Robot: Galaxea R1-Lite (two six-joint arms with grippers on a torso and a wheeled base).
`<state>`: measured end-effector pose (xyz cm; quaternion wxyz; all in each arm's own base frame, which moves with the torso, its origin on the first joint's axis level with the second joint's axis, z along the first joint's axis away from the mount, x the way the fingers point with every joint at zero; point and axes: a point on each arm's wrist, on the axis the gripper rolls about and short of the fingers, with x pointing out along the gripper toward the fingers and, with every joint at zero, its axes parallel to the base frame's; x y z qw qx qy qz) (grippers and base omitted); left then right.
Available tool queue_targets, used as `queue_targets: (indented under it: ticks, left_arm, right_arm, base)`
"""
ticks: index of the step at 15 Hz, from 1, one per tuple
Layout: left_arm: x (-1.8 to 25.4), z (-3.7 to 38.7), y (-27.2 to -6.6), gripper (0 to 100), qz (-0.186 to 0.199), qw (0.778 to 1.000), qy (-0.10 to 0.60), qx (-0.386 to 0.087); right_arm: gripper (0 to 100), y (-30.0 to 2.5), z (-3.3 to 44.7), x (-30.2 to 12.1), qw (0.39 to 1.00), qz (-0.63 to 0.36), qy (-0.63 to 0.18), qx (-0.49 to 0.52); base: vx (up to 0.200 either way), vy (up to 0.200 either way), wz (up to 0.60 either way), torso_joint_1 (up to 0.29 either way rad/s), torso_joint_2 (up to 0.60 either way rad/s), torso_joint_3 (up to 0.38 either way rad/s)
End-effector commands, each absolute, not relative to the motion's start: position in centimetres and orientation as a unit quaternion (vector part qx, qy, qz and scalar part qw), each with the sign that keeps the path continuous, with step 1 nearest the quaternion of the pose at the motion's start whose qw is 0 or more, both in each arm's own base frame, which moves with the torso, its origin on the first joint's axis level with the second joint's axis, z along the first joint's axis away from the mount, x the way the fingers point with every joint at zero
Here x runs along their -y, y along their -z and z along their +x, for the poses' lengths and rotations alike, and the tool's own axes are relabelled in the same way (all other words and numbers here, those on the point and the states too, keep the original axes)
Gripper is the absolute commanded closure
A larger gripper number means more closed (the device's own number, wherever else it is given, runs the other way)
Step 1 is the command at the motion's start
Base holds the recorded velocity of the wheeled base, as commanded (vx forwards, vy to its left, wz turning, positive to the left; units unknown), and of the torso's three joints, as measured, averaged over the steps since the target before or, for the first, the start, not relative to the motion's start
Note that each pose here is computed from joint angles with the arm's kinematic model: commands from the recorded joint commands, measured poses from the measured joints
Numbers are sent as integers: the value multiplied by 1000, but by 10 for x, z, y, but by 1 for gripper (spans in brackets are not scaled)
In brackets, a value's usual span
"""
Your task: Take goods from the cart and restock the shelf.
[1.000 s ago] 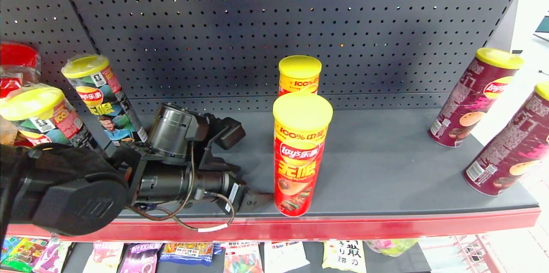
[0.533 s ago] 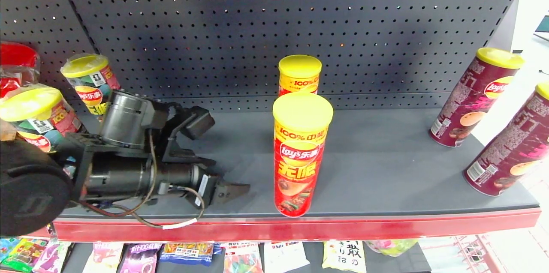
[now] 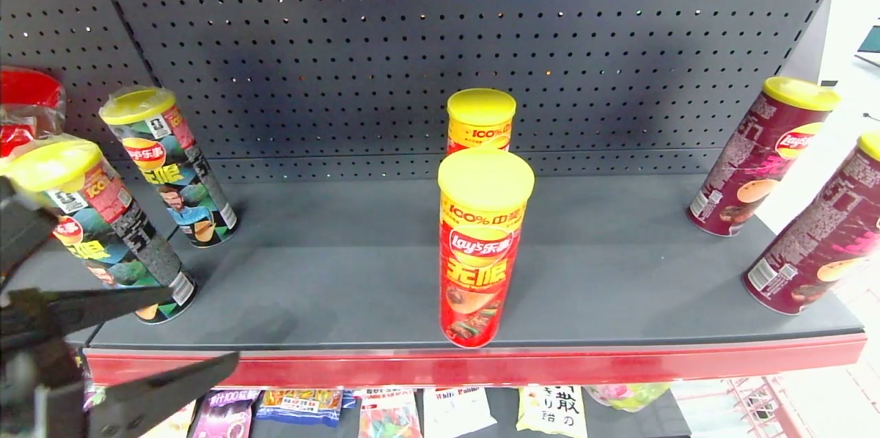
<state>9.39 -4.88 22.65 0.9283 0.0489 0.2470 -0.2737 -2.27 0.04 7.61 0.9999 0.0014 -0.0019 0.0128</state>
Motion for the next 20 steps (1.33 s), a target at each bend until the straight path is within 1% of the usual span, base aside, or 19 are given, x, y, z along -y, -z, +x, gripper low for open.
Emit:
queue_targets:
  ticks: [1, 2, 3, 4, 6, 7, 8, 9, 10, 11, 12, 13, 14, 15, 16, 17, 18, 20]
  left_arm:
    - [-7, -15, -177, 0, 34, 972, 122, -198]
    - [-9, -23, -172, 0, 27, 974, 97, -202]
    - [-10, -38, -157, 0, 4, 975, 29, -220]
    - [-7, -44, -149, 0, -8, 974, -17, -228]
    - [3, -46, -134, 0, -35, 961, -124, -244]
    - [7, -45, -123, 0, -46, 959, -144, -241]
    - [9, -46, -113, 0, -52, 970, -115, -209]
    - [9, -35, -96, 0, -39, 989, -50, -132]
    - [8, -31, -99, 0, -38, 992, -52, -108]
    - [7, -25, -97, 0, -2, 997, -28, -68]
    - [7, -22, -87, 0, 22, 996, -27, -79]
    - [6, -21, -87, 0, 22, 996, -49, -72]
    - [4, -21, -87, 0, 10, 993, -94, -69]
    - [3, -21, -86, 0, 9, 993, -95, -68]
    - [6, -20, -87, 0, 0, 997, -41, -66]
    - [8, -20, -87, 0, -20, 998, 0, -66]
    - [8, -20, -86, 0, -27, 997, 13, -66]
    - [8, -20, -86, 0, -29, 997, 12, -65]
  right_arm:
    - [0, -76, -23, 0, 1000, 2, -12, 2]
    - [0, -76, -23, 0, 1000, 2, -12, 2]
    - [0, -76, -23, 0, 1000, 1, -13, 2]
    - [0, -76, -23, 0, 1000, 1, -13, 2]
    - [0, -76, -23, 0, 1000, 1, -13, 2]
    - [0, -76, -23, 0, 1000, 2, -13, 2]
    - [0, -76, -23, 0, 1000, 2, -13, 2]
    - [0, -76, -23, 0, 1000, 2, -13, 2]
    - [0, -76, -23, 0, 1000, 2, -13, 2]
    - [0, -76, -23, 0, 1000, 2, -12, 2]
    - [0, -76, -23, 0, 1000, 2, -11, 2]
    - [0, -76, -23, 0, 1000, 3, -12, 2]
    - [0, -76, -23, 0, 1000, 3, -12, 2]
    - [0, -76, -23, 0, 1000, 3, -12, 2]
    - [0, -76, -23, 0, 1000, 3, -12, 2]
    - [0, -76, -23, 0, 1000, 2, -12, 2]
    - [0, -76, -23, 0, 1000, 3, -12, 2]
    - [0, -76, -23, 0, 1000, 3, -12, 2]
  base:
    - [0, 0, 0, 0, 0, 0]
    - [0, 0, 0, 0, 0, 0]
    - [0, 0, 0, 0, 0, 0]
    - [0, 0, 0, 0, 0, 0]
    - [0, 0, 0, 0, 0, 0]
    - [0, 0, 0, 0, 0, 0]
    - [0, 0, 0, 0, 0, 0]
    - [0, 0, 0, 0, 0, 0]
    - [0, 0, 0, 0, 0, 0]
    - [0, 0, 0, 0, 0, 0]
    - [0, 0, 0, 0, 0, 0]
    - [0, 0, 0, 0, 0, 0]
    - [0, 0, 0, 0, 0, 0]
    - [0, 0, 0, 0, 0, 0]
    - [0, 0, 0, 0, 0, 0]
    - [0, 0, 0, 0, 0, 0]
    - [0, 0, 0, 0, 0, 0]
    - [0, 0, 0, 0, 0, 0]
